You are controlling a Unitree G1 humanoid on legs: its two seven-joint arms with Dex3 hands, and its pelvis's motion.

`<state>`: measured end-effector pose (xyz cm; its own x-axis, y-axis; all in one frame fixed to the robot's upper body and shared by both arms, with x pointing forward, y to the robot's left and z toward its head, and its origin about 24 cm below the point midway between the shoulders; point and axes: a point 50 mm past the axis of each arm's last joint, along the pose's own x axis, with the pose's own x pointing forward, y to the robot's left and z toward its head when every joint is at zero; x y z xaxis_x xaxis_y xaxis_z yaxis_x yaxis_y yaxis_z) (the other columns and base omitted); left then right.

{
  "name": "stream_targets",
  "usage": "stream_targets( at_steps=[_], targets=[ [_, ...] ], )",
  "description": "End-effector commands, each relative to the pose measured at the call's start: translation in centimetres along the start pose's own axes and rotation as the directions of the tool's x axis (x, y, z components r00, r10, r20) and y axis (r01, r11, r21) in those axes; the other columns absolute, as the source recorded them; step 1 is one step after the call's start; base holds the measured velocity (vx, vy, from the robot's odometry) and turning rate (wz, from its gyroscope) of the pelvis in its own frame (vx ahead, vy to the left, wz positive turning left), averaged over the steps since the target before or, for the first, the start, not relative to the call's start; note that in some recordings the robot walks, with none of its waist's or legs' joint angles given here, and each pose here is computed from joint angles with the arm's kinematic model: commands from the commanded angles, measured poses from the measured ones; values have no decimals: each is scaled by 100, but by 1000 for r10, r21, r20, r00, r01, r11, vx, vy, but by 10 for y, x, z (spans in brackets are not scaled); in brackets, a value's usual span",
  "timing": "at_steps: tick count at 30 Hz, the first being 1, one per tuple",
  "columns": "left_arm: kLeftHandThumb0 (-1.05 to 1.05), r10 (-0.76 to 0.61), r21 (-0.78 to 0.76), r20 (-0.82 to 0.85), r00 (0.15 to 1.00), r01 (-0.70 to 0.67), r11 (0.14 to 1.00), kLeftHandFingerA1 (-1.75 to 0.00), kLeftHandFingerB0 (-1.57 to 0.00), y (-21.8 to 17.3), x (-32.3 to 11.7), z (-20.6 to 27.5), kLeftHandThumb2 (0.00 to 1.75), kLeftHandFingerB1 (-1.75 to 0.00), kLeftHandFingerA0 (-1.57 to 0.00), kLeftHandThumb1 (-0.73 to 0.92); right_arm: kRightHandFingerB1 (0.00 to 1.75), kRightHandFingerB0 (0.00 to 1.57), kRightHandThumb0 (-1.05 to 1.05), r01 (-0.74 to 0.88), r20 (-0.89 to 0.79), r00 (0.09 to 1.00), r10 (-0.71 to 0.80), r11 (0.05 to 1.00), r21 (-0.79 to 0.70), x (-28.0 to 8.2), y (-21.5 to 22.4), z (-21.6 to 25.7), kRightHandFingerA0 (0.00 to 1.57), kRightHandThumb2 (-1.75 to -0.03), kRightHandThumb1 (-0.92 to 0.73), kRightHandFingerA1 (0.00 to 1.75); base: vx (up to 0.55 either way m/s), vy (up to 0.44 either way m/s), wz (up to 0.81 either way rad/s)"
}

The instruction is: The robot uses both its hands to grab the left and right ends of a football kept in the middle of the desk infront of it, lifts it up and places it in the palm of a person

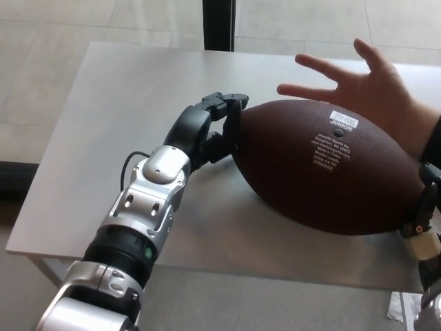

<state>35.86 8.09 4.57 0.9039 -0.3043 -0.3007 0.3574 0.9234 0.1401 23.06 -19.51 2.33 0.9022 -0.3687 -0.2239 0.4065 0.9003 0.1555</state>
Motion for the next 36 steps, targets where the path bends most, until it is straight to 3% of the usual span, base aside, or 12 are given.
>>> stream_targets(
  at_steps=[1, 3, 8, 12, 13, 17, 18, 22, 29, 32, 33, 36],
  targets=[
    [-98, 20, -37, -6, 1000, -20, 999, -62, -29, 2, -3, -9, 83, -38, -57, 92, 47, 38, -90, -8, 17, 1000, 8, 1000, -3, 1, 4, 2, 60, -109, -74, 59, 0, 0, 0],
    [-90, 32, -70, -17, 999, -33, 997, -66, -19, 3, -5, -14, 123, -48, -52, 79, 47, 37, -90, -26, 23, 999, 26, 1000, 10, 2, 6, 4, 58, -109, -74, 58, 0, 0, 0],
    [-96, 51, -144, -28, 998, -55, 988, -62, -32, 2, -8, -23, 82, -42, -56, 92, 34, 48, -86, -27, 27, 999, 26, 999, 18, 2, 10, 6, 64, -67, -86, 46, 0, 0, 0],
    [-98, 120, -299, -39, 992, -126, 946, -63, -32, -4, -10, -31, 86, -43, -60, 92, 47, 34, -87, -101, 77, 991, 105, 993, -59, 1, 17, 12, 54, -110, -75, 57, 0, 0, 0],
    [-91, 127, -328, -47, 991, -136, 935, -70, -27, -4, -10, -32, 124, -51, -59, 84, 47, 36, -88, -121, 79, 989, 125, 991, -63, 0, 19, 13, 54, -110, -74, 58, 0, 0, 0],
    [-99, 135, -339, -56, 989, -146, 929, -66, -31, -6, -11, -35, 90, -43, -60, 92, 49, 40, -85, -163, 105, 979, 177, 978, -126, -1, 24, 16, 57, -110, -73, 60, 0, 0, 0],
    [-98, 134, -342, -56, 989, -145, 929, -64, -30, -6, -11, -35, 88, -42, -56, 92, 34, 46, -85, -167, 109, 977, 183, 976, -137, -1, 25, 16, 64, -67, -89, 50, 0, 0, 0],
    [-91, 137, -369, -54, 989, -148, 918, -67, -22, -10, -11, -35, 125, -48, -53, 86, 34, 46, -81, -174, 128, 970, 208, 957, -233, -1, 29, 19, 61, -67, -87, 49, 0, 0, 0],
    [-101, 162, -499, -59, 985, -169, 850, -67, -30, -13, -8, -31, 87, -41, -64, 92, 35, 46, -72, -125, 157, 970, 187, 932, -341, 2, 32, 22, 59, -67, -87, 52, 0, 0, 0],
    [-102, 156, -500, -54, 986, -162, 851, -68, -31, -16, -8, -29, 87, -42, -63, 92, 35, 46, -74, -126, 184, 961, 207, 919, -374, 1, 34, 21, 59, -66, -87, 53, 0, 0, 0],
    [-95, 149, -495, -50, 988, -154, 855, -69, -29, -17, -7, -27, 124, -50, -59, 85, 50, 38, -72, -114, 230, 945, 231, 896, -430, 1, 38, 23, 55, -106, -68, 67, 0, 0, 0],
    [-92, 121, -458, -35, 992, -124, 880, -66, -31, -21, -5, -22, 86, -40, -58, 92, 34, 45, -79, -103, 292, 912, 287, 851, -514, 0, 46, 27, 54, -66, -85, 57, 0, 0, 0]
  ],
)
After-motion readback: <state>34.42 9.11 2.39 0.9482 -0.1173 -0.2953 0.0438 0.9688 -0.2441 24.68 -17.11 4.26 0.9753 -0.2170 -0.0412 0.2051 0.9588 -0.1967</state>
